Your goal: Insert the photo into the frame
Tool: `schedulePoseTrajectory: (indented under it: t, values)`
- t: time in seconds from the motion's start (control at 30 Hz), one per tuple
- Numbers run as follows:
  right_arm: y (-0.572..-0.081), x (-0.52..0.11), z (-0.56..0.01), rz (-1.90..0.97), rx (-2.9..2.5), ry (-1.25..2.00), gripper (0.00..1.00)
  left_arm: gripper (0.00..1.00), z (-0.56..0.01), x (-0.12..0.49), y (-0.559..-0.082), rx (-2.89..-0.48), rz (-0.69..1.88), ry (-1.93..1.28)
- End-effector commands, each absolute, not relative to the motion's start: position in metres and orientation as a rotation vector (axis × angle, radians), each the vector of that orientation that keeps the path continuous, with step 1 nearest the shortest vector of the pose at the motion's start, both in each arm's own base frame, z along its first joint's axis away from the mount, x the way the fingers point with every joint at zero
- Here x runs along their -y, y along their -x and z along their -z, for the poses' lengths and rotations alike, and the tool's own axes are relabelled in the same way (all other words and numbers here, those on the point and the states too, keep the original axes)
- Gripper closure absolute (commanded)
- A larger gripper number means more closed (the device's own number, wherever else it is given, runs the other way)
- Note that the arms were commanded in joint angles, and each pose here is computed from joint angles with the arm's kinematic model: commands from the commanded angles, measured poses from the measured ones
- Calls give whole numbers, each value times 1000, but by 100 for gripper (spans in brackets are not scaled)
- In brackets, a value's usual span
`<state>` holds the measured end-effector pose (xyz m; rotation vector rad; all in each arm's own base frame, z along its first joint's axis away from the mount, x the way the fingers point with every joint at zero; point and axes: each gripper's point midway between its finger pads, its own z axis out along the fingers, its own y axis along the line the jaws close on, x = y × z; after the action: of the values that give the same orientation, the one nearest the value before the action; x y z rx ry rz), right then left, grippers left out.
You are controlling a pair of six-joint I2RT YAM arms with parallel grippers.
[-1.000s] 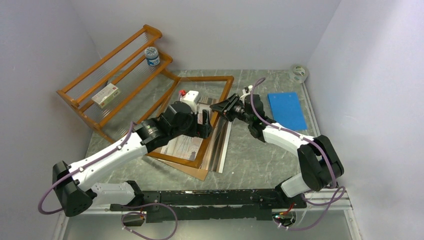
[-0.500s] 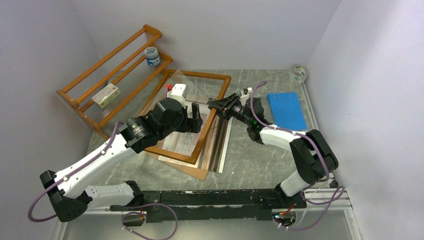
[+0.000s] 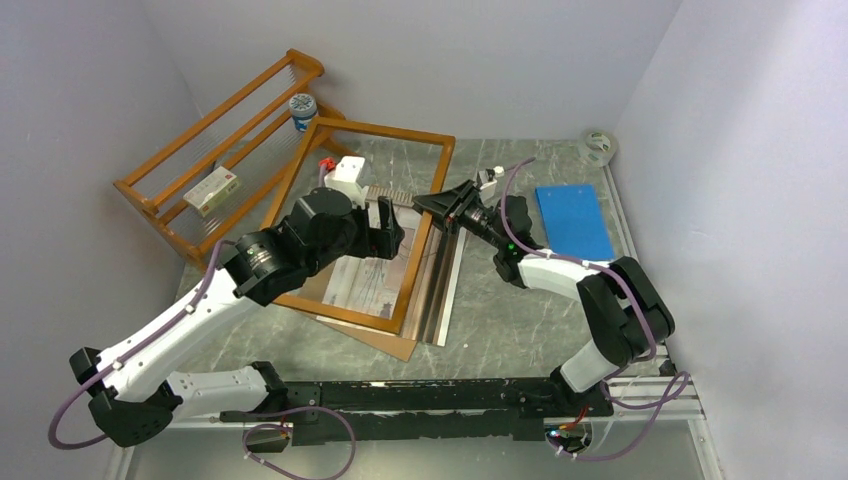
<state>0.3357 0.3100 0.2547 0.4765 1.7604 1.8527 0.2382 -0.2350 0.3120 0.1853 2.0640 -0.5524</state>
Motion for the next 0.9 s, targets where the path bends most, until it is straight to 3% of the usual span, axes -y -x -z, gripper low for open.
schedulePoseTrajectory:
  t: [0.0, 0.2, 0.57, 0.73, 0.87]
  values:
    - [-334, -308, -314, -1888, -1612, -359, 100, 6, -339, 226, -238, -1995, 559, -163]
    - [-343, -305, -296, -1750, -1757, -454, 100, 6, -331, 225, -237, -2021, 544, -165]
    - [-349, -255, -287, -1237, -1975, -666, 100, 6, -311, 293, -205, -2030, 858, -575]
    - [-342, -241, -296, -1143, -1998, -671, 100, 6, -302, 328, -204, -2020, 967, -717]
    - [-334, -233, -312, -1122, -1983, -644, 100, 9, -289, 337, -221, -2082, 893, -713]
